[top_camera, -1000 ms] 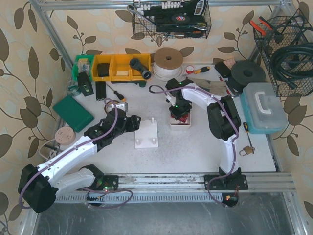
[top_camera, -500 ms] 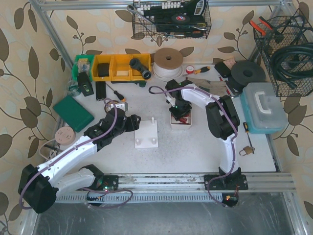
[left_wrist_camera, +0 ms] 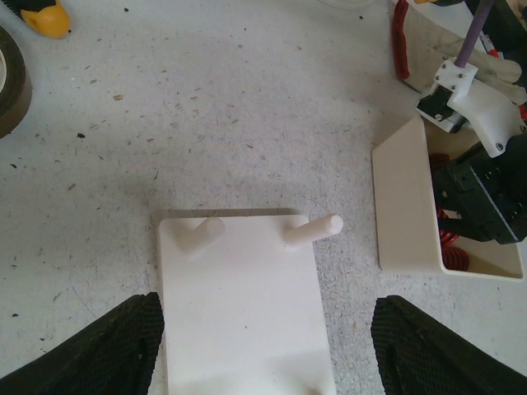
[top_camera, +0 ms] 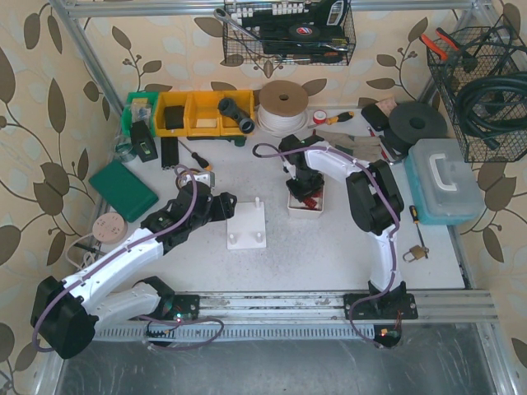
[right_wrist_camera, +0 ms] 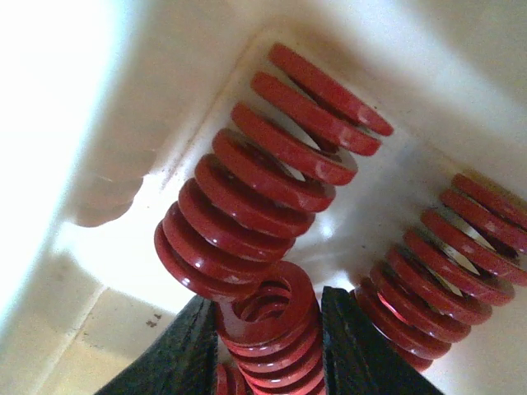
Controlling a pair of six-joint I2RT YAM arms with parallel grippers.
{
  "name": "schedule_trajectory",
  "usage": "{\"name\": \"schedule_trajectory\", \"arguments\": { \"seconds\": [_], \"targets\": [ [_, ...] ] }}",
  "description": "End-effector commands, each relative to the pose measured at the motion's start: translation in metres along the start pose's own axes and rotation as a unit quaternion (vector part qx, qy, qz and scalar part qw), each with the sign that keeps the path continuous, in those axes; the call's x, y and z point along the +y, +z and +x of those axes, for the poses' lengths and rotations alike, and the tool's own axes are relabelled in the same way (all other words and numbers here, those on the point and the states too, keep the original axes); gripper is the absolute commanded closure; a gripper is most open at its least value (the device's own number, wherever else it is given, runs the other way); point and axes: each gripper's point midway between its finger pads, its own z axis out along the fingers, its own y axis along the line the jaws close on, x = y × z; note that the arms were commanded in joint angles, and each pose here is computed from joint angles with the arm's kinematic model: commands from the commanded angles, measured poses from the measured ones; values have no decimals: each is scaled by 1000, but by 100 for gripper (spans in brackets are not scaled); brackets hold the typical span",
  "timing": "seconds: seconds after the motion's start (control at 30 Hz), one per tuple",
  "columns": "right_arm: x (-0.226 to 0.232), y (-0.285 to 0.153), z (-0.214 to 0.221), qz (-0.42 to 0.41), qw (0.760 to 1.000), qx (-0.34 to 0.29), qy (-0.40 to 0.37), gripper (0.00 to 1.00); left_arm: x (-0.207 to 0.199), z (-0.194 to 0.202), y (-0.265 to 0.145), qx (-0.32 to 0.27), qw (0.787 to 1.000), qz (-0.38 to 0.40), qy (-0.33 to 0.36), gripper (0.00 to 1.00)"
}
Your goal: Install the large spring
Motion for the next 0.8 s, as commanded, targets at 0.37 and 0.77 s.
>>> {"name": "schedule_trajectory", "arguments": {
  "seconds": [0.37,0.77],
  "targets": [
    [-4,-41,-3,-83,989,-27,117,93,-5,-9,-6,-10,1000,13,-8,27],
    [-15,-68,-11,-100,980,-85,151,99,-24,-6,-7,20,998,55,1,27]
  ]
}}
